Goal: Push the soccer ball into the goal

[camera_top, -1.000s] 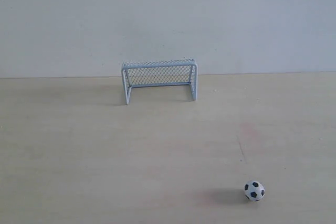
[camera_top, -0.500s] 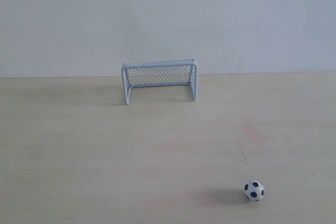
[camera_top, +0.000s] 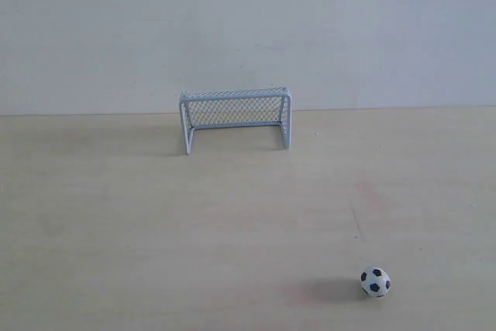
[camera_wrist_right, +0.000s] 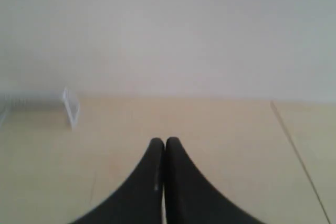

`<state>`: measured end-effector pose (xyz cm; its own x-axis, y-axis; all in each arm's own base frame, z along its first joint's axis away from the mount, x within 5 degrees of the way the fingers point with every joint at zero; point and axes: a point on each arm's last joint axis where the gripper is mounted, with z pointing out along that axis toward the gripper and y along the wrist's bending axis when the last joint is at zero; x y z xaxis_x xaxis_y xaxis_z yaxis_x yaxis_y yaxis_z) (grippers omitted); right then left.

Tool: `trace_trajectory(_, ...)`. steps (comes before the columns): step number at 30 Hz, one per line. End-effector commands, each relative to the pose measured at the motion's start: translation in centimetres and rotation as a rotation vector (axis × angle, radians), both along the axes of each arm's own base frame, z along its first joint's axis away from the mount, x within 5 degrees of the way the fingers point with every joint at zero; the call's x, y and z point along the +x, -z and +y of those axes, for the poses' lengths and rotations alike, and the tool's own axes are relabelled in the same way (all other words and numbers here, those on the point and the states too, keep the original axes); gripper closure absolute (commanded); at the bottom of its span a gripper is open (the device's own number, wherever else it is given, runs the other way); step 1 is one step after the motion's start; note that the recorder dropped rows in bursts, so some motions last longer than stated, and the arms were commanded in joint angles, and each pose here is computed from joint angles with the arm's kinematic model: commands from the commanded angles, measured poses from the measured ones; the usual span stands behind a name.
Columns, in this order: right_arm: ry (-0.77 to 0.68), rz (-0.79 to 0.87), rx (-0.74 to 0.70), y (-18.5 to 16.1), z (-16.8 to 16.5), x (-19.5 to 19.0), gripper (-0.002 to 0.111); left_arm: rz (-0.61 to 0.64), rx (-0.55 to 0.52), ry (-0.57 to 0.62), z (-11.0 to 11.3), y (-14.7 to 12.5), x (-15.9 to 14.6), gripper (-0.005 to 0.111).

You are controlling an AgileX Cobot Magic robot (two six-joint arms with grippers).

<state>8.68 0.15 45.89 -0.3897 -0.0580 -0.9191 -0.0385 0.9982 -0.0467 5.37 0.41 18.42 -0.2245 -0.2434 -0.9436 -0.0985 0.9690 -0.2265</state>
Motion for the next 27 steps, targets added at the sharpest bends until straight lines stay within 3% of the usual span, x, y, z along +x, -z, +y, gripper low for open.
trace_trajectory(1,-0.229,0.365,-0.204,2.4,1.4,5.7,0.109,-0.002,0.009,-0.003,0.0,0.1,0.0,0.102)
trace_trajectory(8,-0.682,0.512,-0.587,6.6,5.0,11.8,0.109,-0.002,0.009,-0.003,0.0,0.1,0.0,0.102)
trace_trajectory(15,-0.972,0.686,-0.765,12.7,6.2,14.7,0.109,-0.002,0.009,-0.003,0.0,0.1,0.0,0.102)
trace_trajectory(18,-1.231,0.732,-0.894,16.2,6.2,14.3,0.109,-0.002,0.009,-0.003,0.0,0.1,0.0,0.102)
trace_trajectory(20,-1.459,0.669,-1.052,18.9,6.0,13.8,0.109,-0.002,0.009,-0.003,0.0,0.1,0.0,0.102)
trace_trajectory(27,-1.515,0.469,-1.037,23.1,7.4,13.0,0.109,-0.002,0.009,-0.003,0.0,0.1,0.0,0.102)
